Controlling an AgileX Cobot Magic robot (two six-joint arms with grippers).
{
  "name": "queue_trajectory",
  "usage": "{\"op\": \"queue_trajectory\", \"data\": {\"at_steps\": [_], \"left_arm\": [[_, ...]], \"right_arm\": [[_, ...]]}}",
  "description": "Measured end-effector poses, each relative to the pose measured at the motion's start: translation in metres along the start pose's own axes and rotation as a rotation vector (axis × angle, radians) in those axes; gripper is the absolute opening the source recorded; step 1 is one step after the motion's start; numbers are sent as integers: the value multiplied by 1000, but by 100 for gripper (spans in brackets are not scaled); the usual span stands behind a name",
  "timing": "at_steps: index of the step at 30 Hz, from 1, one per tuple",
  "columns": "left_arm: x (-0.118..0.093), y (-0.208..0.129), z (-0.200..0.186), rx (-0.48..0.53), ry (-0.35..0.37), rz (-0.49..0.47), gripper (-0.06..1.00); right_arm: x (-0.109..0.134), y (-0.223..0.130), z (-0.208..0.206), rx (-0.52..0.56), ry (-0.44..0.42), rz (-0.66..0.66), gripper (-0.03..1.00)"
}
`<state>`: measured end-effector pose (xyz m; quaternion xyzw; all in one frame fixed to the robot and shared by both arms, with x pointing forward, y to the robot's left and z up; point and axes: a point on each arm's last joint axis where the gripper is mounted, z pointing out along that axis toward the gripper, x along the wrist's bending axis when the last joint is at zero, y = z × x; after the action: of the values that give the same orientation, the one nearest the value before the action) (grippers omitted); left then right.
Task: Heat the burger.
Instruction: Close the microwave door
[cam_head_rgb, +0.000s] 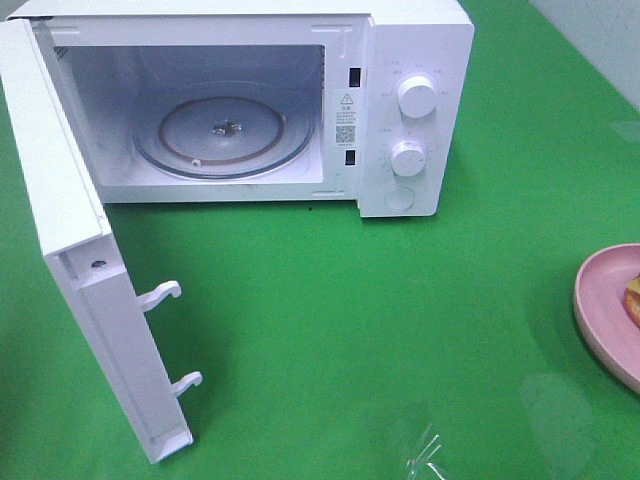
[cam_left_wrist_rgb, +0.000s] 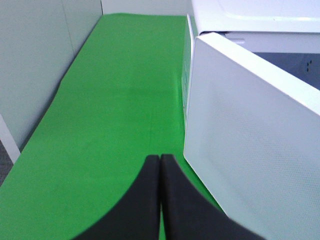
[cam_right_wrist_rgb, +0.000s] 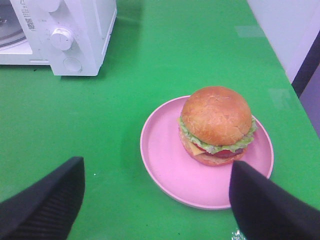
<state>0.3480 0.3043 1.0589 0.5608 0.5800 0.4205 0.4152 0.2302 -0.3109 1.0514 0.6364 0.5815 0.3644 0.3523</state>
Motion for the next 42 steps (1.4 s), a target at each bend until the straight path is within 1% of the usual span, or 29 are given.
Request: {"op": "queue_trajectory", "data": {"at_steps": [1, 2, 3, 4, 6, 8, 12, 15, 18, 19, 23, 24, 25, 26, 27, 28, 29, 30, 31, 32, 33, 34, 36, 39, 41, 42], "left_arm": [[1, -6, 6, -45, 5, -1, 0], [1, -6, 6, -45, 5, -1, 0], [1, -12, 11, -79, 9, -1, 0], [1, -12, 11, -79, 9, -1, 0], [2, -20, 19, -124, 15, -1, 0], [2, -25, 25, -140, 18, 0, 0], [3, -32, 33, -150, 23, 0, 0], [3, -36, 45, -179, 27, 10, 0], [3, -39, 50, -179, 24, 28, 0], [2, -42, 56, -165, 17, 48, 0], [1, -47, 64, -141, -2, 54, 0], [-1, -50, 71, -128, -27, 39, 0], [-1, -50, 71, -128, -27, 39, 0], [-4, -51, 76, -129, -60, 26, 0], [-4, -51, 76, -129, -60, 26, 0], [-8, -53, 81, -132, -105, 5, 0], [-11, -54, 84, -135, -134, 0, 0], [-11, -54, 84, -135, -134, 0, 0], [-15, -57, 90, -138, -188, 7, 0], [-15, -57, 90, -138, -188, 7, 0], [-20, -60, 96, -137, -245, 16, 0], [-20, -60, 96, -137, -245, 16, 0], [-27, -67, 107, -114, -321, 23, 0], [-29, -68, 111, -105, -333, 21, 0], [-41, -70, 124, -77, -399, 25, 0], [-41, -70, 124, -77, -399, 25, 0]], "right_arm": [[0, 0, 0, 0, 0, 0, 76], [0, 0, 0, 0, 0, 0, 76], [0, 0, 0, 0, 0, 0, 76], [0, 0, 0, 0, 0, 0, 76], [0, 0, 0, 0, 0, 0, 76], [0, 0, 0, 0, 0, 0, 76], [0, 0, 0, 0, 0, 0, 76], [0, 0, 0, 0, 0, 0, 76], [0, 0, 0, 0, 0, 0, 76], [0, 0, 0, 0, 0, 0, 76], [0, 0, 0, 0, 0, 0, 76], [0, 0, 0, 0, 0, 0, 76], [0, 0, 0, 0, 0, 0, 76], [0, 0, 0, 0, 0, 0, 76], [0, 0, 0, 0, 0, 0, 76], [0, 0, 0, 0, 0, 0, 76], [0, 0, 0, 0, 0, 0, 76], [0, 0, 0, 0, 0, 0, 76], [0, 0, 0, 0, 0, 0, 76], [0, 0, 0, 0, 0, 0, 76], [0, 0, 0, 0, 0, 0, 76], [0, 0, 0, 0, 0, 0, 76], [0, 0, 0, 0, 0, 0, 76], [0, 0, 0, 0, 0, 0, 76], [0, 0, 0, 0, 0, 0, 76], [0, 0, 0, 0, 0, 0, 76]]}}
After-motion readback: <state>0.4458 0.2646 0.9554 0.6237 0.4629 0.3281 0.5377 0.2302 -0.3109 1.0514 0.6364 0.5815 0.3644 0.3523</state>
